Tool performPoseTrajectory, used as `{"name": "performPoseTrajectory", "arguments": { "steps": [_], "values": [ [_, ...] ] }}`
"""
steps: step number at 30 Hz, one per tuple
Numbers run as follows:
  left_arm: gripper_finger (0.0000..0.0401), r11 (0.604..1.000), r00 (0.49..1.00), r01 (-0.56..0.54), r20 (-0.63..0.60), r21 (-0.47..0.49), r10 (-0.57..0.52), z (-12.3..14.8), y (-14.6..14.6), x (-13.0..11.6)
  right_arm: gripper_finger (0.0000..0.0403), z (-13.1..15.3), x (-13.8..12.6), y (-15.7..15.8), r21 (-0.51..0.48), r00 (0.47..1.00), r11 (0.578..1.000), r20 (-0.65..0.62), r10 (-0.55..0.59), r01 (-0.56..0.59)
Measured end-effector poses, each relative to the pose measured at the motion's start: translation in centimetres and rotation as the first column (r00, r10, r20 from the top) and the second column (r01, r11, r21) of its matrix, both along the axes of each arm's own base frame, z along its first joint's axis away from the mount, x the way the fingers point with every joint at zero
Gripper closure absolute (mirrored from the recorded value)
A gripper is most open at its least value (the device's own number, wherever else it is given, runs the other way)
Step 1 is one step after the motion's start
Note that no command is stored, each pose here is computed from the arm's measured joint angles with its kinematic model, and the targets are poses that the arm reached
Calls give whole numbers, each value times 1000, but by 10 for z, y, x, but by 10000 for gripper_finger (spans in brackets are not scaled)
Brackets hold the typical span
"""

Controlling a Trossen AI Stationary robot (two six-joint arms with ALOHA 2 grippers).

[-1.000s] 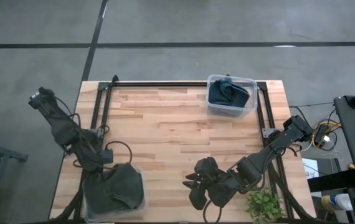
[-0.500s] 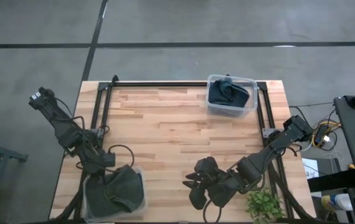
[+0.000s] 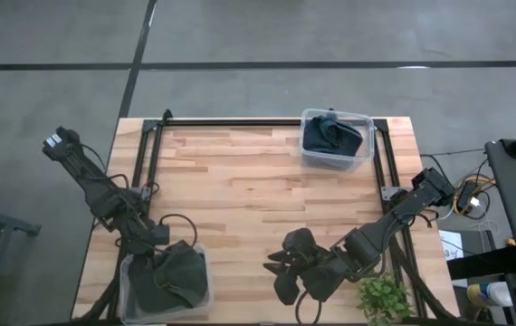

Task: Pick & Place hat
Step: Put the gray cap into the bottom transparent bin

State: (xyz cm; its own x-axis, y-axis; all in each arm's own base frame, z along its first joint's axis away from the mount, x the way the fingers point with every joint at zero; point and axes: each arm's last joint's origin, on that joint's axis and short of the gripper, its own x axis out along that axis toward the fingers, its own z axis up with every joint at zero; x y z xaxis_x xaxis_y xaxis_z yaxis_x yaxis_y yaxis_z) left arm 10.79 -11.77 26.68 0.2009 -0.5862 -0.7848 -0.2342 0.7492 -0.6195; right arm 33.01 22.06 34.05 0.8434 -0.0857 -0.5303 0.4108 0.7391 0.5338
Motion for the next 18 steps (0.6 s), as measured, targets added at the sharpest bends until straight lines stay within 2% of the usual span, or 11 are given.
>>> {"name": "performPoseTrajectory", "arguments": {
  "steps": [18],
  "values": [
    [365, 1000, 999, -29, -15, -9, 29, 1, 0, 0, 284, 1, 0, 0, 2, 1000, 1000, 6, 0, 0]
  ]
}}
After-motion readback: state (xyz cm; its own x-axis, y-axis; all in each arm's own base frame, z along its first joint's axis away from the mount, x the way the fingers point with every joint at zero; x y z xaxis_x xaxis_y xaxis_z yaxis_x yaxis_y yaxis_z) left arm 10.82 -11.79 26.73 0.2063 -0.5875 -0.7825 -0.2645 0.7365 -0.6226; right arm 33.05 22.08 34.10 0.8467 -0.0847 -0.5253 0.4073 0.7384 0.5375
